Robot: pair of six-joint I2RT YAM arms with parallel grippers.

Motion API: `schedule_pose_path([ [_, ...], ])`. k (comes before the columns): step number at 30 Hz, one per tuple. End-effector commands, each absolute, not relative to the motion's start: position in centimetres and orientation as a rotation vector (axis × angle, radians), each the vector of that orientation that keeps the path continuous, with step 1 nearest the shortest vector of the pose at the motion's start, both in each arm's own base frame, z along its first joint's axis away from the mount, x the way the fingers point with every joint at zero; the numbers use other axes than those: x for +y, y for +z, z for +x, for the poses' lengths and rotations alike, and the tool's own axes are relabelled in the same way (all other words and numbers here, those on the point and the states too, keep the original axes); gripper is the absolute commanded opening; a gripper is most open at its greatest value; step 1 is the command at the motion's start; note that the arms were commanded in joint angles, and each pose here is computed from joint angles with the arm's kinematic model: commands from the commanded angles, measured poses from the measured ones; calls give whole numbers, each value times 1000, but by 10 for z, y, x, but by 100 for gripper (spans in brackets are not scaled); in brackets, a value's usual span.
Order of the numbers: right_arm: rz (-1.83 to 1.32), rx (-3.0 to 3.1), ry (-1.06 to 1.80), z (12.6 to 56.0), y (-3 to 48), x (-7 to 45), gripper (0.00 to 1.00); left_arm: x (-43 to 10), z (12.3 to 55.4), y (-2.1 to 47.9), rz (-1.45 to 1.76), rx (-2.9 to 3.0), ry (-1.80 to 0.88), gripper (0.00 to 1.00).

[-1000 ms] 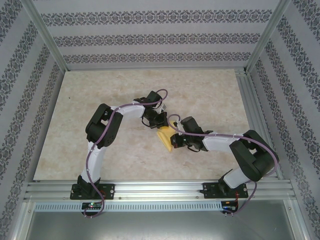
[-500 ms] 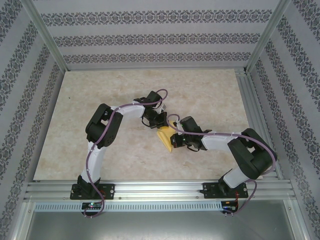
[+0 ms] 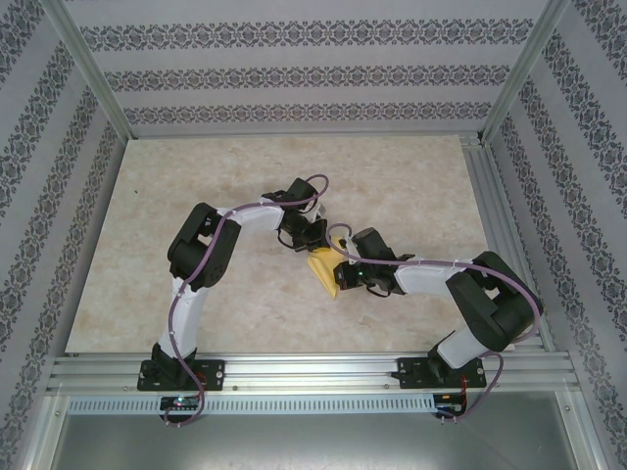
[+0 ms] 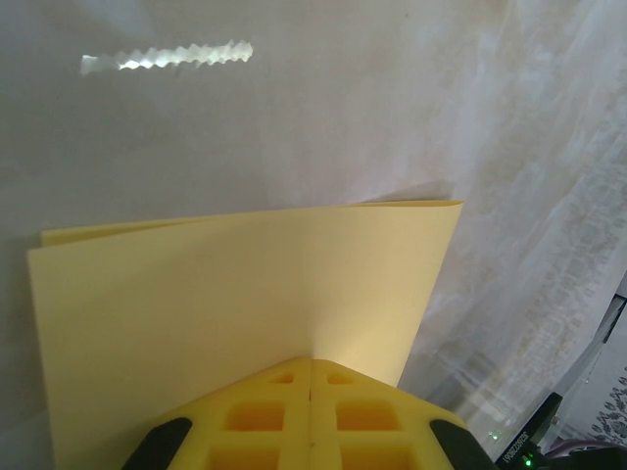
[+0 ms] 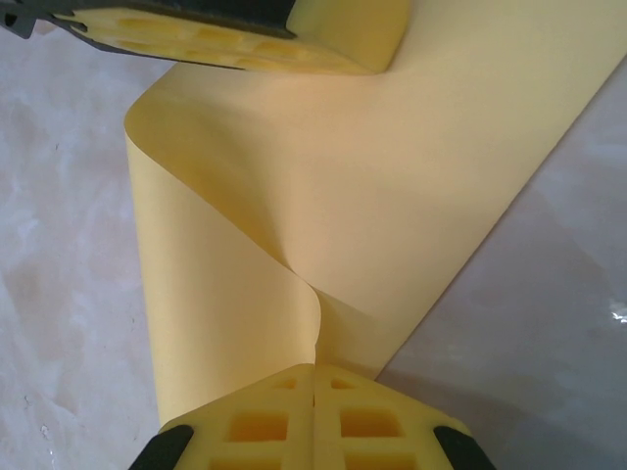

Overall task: Fold a paper plane with a square sheet of paper (fold left side to right side)
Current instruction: Third fold the triangle at the center of the table.

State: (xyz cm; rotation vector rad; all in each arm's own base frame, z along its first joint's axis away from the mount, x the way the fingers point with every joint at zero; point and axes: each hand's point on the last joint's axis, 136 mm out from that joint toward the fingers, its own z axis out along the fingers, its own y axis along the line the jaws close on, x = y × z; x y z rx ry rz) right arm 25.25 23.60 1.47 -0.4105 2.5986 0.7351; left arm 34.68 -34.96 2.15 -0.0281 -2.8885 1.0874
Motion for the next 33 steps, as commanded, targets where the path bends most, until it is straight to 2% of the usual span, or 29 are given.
schedule_pose_path([
  [1,-431,2607,698,247,13,233,0,-346,333,-3,-36,-2880,977,7],
  [19,-432,2659,656,241,2,226,0,-348,334,1,-42,-2879,988,7],
  [29,-454,2723,628,227,-11,219,0,-341,349,58,-65,-2964,1089,17],
  [33,-446,2729,633,225,-13,219,0,-336,356,76,-54,-2993,1121,25],
])
